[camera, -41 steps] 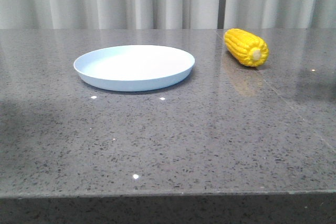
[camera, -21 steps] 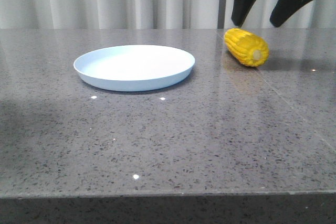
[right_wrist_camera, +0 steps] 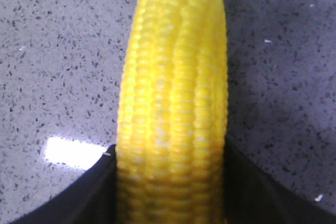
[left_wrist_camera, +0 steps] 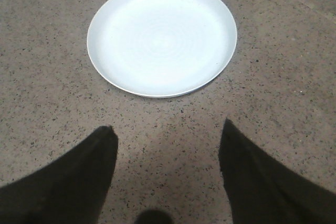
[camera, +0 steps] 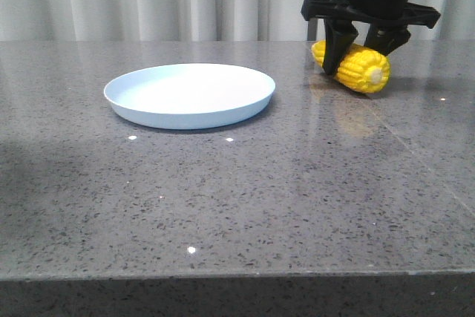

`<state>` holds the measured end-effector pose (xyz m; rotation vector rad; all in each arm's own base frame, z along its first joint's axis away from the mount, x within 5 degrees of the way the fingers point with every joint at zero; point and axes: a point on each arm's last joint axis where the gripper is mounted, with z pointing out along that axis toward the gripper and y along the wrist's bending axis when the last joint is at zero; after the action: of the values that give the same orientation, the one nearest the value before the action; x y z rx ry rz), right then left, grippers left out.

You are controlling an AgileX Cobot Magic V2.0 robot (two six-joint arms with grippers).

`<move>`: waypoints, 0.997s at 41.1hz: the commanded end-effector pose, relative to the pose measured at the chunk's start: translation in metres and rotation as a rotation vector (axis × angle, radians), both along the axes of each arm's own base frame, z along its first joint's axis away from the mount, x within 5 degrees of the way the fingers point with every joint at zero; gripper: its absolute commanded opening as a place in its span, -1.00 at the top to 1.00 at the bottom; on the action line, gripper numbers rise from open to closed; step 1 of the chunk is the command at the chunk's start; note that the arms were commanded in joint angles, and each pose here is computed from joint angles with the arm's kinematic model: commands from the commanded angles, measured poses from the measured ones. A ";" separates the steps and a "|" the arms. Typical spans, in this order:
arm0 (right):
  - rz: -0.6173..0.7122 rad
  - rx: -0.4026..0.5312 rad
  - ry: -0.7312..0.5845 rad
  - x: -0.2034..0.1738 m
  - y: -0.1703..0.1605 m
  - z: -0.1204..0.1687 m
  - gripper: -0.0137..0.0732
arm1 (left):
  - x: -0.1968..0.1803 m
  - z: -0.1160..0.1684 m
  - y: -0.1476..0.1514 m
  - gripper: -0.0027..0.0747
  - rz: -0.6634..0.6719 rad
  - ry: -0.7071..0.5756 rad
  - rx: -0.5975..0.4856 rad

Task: Place corn on plate with both arms
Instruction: 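Lift the corn and carry it over the plate with the right gripper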

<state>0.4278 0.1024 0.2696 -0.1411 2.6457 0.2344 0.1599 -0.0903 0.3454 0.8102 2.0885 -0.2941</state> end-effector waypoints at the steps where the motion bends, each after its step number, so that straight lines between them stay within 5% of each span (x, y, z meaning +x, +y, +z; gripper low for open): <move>1: -0.006 0.039 -0.148 -0.010 -0.004 0.052 0.11 | 0.000 0.016 -0.001 -0.16 0.012 -0.085 -0.060; 12: 0.060 0.063 -0.228 -0.050 0.012 0.104 0.11 | 0.000 0.016 -0.001 -0.16 0.012 -0.085 -0.060; 21: 0.215 0.114 -0.307 -0.091 0.064 0.134 0.11 | 0.000 0.016 -0.001 -0.16 0.012 -0.085 -0.060; 41: 0.118 0.363 -0.284 -0.098 0.141 0.080 0.11 | 0.000 0.016 -0.001 -0.16 0.012 -0.085 -0.060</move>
<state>0.3277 0.2421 0.3301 -0.2765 2.4172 0.5820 0.1601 -0.0903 0.3456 0.8091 2.0867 -0.2939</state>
